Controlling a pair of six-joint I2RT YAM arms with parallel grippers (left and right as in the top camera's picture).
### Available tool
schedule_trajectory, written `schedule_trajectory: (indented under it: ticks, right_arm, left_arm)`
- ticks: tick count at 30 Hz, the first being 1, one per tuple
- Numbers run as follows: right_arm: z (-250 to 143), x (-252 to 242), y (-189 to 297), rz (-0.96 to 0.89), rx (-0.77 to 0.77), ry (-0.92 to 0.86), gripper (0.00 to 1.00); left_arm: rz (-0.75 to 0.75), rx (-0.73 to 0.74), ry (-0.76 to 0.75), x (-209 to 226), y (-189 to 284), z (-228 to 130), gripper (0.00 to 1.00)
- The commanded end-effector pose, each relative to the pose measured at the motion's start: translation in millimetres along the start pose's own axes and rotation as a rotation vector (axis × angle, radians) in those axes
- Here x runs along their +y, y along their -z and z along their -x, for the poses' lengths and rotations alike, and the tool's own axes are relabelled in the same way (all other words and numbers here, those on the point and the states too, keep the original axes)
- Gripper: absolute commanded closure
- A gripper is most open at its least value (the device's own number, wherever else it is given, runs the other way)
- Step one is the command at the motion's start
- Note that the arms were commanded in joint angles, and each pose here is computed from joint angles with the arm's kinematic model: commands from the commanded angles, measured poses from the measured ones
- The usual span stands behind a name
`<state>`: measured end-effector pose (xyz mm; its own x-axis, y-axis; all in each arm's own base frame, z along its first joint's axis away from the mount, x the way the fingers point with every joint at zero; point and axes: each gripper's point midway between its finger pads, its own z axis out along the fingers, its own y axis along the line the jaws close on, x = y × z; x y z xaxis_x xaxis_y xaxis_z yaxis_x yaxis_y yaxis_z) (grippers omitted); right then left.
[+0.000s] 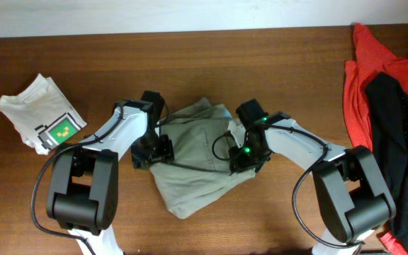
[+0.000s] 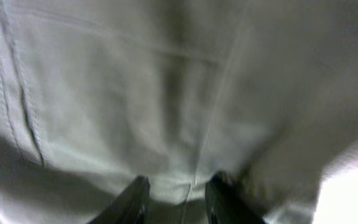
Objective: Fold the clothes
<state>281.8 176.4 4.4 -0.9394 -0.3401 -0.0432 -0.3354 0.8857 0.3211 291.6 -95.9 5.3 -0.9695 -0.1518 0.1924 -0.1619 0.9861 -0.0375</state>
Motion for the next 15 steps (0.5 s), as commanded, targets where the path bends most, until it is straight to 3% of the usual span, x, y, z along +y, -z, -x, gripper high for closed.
schedule_trajectory:
  ticks: [1, 4, 6, 8, 9, 12, 15]
  right_arm:
    - [44.7, -65.9, 13.5, -0.209, -0.196, -0.068, 0.62]
    - [95.4, -83.8, 65.9, -0.214, -0.355, -0.104, 0.5]
    - [109.6, -74.7, 107.4, -0.223, -0.364, -0.074, 0.43]
    - [113.2, -65.2, 136.1, -0.222, -0.359, -0.074, 0.39]
    - [111.3, -57.2, 158.3, -0.221, -0.345, -0.077, 0.36]
    - [95.8, -51.1, 169.5, -0.216, -0.283, -0.111, 0.34]
    - [86.0, -51.2, 165.2, -0.214, -0.242, -0.121, 0.32]
  left_arm:
    - [-0.133, 0.195, 0.059, -22.2, 0.3, -39.8, 0.31]
    - [-0.162, 0.199, 0.015, -38.5, 8.5, -51.0, 0.31]
    - [-0.164, 0.088, -0.027, -40.3, 31.6, -40.7, 0.3]
    - [-0.149, -0.051, -0.049, -35.8, 60.7, -18.9, 0.25]
    - [-0.144, -0.233, -0.1, -35.5, 95.9, 12.0, 0.01]
    - [-0.171, -0.556, -0.255, -50.1, 137.4, 79.3, 0.01]
    - [-0.159, -0.566, -0.416, -62.6, 111.7, 103.0, 0.01]
